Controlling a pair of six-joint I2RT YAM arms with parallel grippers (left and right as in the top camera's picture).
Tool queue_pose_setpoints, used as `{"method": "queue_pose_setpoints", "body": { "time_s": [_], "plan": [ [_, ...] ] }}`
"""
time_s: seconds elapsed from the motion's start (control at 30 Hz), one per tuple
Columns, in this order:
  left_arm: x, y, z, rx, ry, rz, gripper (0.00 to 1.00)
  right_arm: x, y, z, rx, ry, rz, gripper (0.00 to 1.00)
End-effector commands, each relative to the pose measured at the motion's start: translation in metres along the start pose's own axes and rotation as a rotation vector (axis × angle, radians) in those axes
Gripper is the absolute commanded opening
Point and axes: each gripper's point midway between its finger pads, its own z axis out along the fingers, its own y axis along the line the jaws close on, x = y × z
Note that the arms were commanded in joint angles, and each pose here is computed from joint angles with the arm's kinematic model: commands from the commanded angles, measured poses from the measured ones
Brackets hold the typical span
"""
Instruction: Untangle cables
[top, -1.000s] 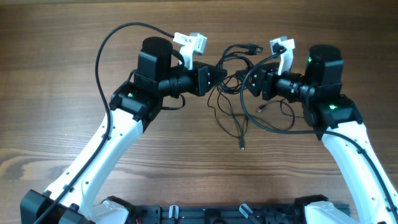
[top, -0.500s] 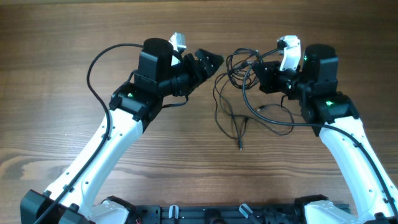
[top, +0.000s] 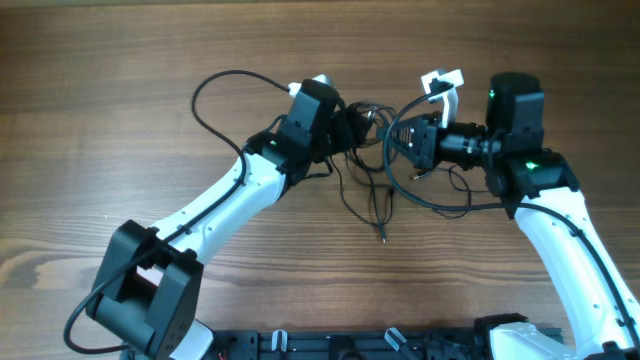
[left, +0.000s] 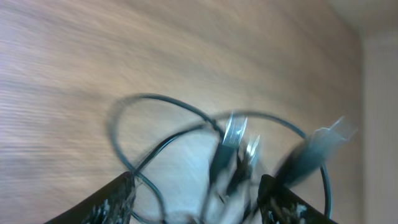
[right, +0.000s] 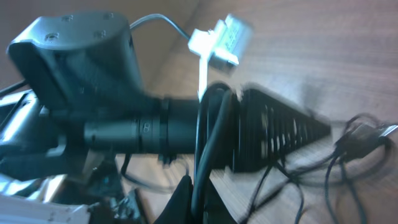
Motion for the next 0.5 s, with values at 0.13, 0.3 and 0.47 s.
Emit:
{"method": "queue_pose_setpoints", "body": {
  "time_s": [0.13,0.3,0.47],
  "plan": [
    [-0.096,0.113,-0.043,-0.307,-0.266,-0.162,0.58,0.017,-0.102,-0.065,0.434,-0.040,0.234,0.04],
    [-0.085,0.130,-0.046,-0.370,-0.215,-0.181,0.68,0.021,-0.141,-0.087,0.692,-0.078,0.312,0.38],
    [-0.027,0.085,-0.032,-0.130,0.104,-0.200,0.98,0.032,-0.169,-0.107,0.877,-0.126,0.476,1.00]
  ]
}}
